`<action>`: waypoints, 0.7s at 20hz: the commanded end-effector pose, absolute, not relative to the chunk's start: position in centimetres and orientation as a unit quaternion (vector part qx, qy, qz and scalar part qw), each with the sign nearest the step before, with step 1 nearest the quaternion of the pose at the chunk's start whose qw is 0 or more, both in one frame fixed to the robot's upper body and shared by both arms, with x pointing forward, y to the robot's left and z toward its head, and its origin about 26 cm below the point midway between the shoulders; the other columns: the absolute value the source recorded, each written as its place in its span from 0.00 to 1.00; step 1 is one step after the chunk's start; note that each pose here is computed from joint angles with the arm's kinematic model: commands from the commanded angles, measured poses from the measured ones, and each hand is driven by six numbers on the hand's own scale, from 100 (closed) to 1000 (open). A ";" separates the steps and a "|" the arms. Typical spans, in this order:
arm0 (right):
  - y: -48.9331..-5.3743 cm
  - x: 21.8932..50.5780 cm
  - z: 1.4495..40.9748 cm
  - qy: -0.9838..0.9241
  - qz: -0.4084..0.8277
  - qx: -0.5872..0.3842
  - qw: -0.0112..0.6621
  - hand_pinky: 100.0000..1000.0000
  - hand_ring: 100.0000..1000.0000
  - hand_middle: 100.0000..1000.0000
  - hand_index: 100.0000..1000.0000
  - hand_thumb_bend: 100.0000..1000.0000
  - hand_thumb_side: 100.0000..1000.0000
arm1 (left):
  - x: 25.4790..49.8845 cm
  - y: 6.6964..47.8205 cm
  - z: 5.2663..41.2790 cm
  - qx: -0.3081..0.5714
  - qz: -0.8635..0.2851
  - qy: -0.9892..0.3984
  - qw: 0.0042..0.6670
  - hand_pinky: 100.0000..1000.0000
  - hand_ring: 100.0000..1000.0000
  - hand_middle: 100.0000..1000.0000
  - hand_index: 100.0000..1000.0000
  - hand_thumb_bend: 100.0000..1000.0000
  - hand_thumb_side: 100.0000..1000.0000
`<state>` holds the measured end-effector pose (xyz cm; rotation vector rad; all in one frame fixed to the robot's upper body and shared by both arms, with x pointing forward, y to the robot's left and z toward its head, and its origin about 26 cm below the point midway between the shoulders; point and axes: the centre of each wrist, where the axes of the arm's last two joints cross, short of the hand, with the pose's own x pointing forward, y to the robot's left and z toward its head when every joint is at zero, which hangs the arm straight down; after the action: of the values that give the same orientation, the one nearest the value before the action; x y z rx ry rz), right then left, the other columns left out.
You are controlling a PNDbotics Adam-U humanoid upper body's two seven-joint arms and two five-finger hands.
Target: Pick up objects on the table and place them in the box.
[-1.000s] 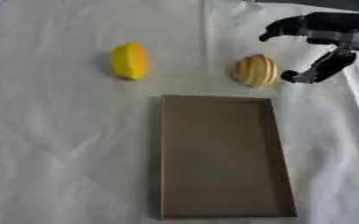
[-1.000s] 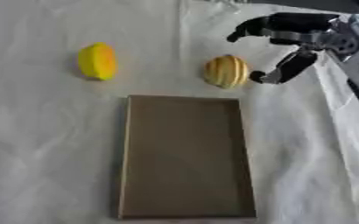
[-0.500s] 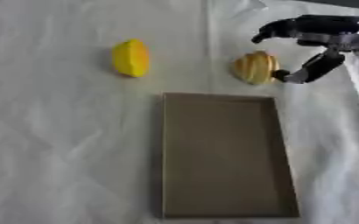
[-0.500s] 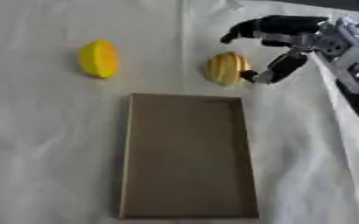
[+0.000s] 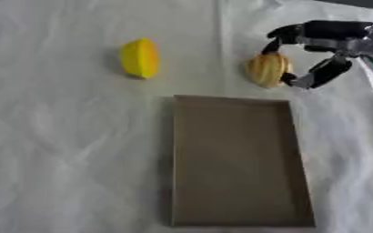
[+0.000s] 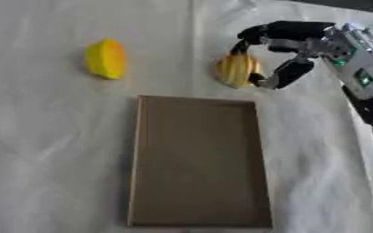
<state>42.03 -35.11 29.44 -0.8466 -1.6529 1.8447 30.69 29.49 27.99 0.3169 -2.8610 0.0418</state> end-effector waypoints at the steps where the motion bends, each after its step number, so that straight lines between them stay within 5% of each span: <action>1: -35.5 41.9 30.3 -0.613 0.674 -0.324 0.256 0.94 1.00 0.44 0.72 0.00 0.00 | 30.3 29.5 28.7 0.109 0.011 -0.987 0.119 0.82 0.93 0.67 0.81 0.00 0.59; 4: -35.4 41.8 30.4 -0.639 0.649 -0.325 0.253 0.87 0.88 0.32 0.65 0.00 0.01 | 30.3 29.5 28.6 0.109 0.011 -0.987 0.120 0.82 0.93 0.67 0.81 0.00 0.60; 6: -35.3 41.7 30.5 -0.666 0.625 -0.321 0.251 0.87 0.84 0.28 0.60 0.00 0.10 | 30.3 29.5 28.6 0.108 0.011 -0.987 0.120 0.82 0.93 0.67 0.81 0.00 0.60; 14: -33.9 40.1 32.0 -0.737 0.578 -0.281 0.209 0.84 0.79 0.25 0.55 0.00 0.09 | 30.3 29.5 28.7 0.107 0.009 -0.987 0.120 0.82 0.93 0.67 0.81 0.00 0.59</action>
<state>41.08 -33.38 29.89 -0.7406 -2.0049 1.6089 30.69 29.48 27.98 0.3145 -2.8564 0.0378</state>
